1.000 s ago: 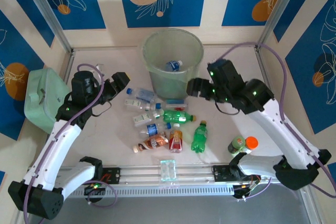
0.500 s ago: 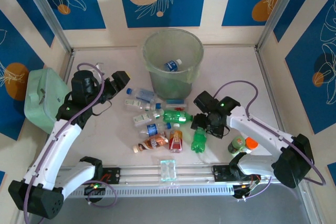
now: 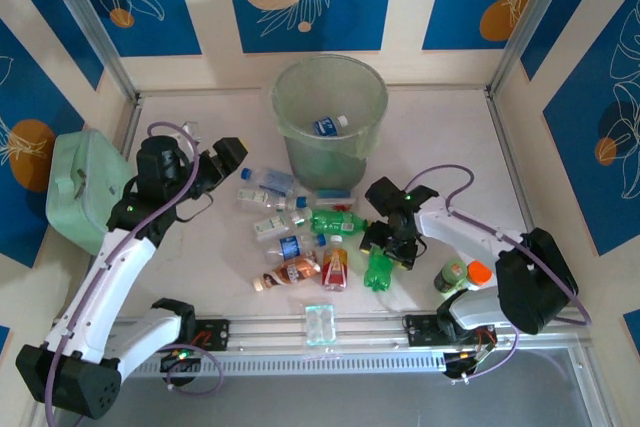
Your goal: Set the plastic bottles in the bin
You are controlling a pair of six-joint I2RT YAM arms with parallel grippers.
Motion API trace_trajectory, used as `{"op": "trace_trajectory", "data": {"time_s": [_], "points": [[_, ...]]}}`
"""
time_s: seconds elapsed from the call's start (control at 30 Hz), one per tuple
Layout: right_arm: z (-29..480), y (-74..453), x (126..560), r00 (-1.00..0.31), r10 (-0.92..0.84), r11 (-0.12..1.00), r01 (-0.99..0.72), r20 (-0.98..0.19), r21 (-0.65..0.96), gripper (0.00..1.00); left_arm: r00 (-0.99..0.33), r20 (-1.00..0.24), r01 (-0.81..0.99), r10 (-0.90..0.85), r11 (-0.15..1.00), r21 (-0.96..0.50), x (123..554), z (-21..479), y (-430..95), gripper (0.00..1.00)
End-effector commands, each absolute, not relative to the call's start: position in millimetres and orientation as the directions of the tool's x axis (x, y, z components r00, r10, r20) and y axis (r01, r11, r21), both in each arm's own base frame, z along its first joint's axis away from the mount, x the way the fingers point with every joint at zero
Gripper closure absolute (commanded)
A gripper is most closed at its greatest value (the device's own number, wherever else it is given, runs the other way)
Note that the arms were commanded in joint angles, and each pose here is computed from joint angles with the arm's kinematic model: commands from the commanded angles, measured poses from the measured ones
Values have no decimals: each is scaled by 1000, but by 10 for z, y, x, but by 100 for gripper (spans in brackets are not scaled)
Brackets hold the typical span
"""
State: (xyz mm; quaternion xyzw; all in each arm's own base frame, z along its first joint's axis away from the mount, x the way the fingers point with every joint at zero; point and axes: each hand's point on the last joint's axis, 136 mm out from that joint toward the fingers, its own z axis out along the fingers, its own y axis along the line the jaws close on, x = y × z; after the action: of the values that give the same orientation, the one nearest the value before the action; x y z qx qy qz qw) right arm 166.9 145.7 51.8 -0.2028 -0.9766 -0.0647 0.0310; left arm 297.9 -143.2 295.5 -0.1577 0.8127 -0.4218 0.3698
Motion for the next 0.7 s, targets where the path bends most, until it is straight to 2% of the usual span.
{"op": "trace_trajectory", "data": {"time_s": [0.0, 0.23, 0.67], "points": [[415, 1499, 1672, -916, 382, 911, 395, 123, 116, 24, -673, -480, 89, -563, 583, -808, 2947, 3012, -1471, 18], [386, 1494, 1715, -921, 373, 917, 384, 112, 102, 31, -675, -479, 85, -561, 585, -806, 2944, 2989, -1470, 18], [765, 1477, 1882, -933, 358, 919, 346, -32, 188, 42, -673, -486, 95, -558, 587, -804, 2947, 3035, -1473, 18]]}}
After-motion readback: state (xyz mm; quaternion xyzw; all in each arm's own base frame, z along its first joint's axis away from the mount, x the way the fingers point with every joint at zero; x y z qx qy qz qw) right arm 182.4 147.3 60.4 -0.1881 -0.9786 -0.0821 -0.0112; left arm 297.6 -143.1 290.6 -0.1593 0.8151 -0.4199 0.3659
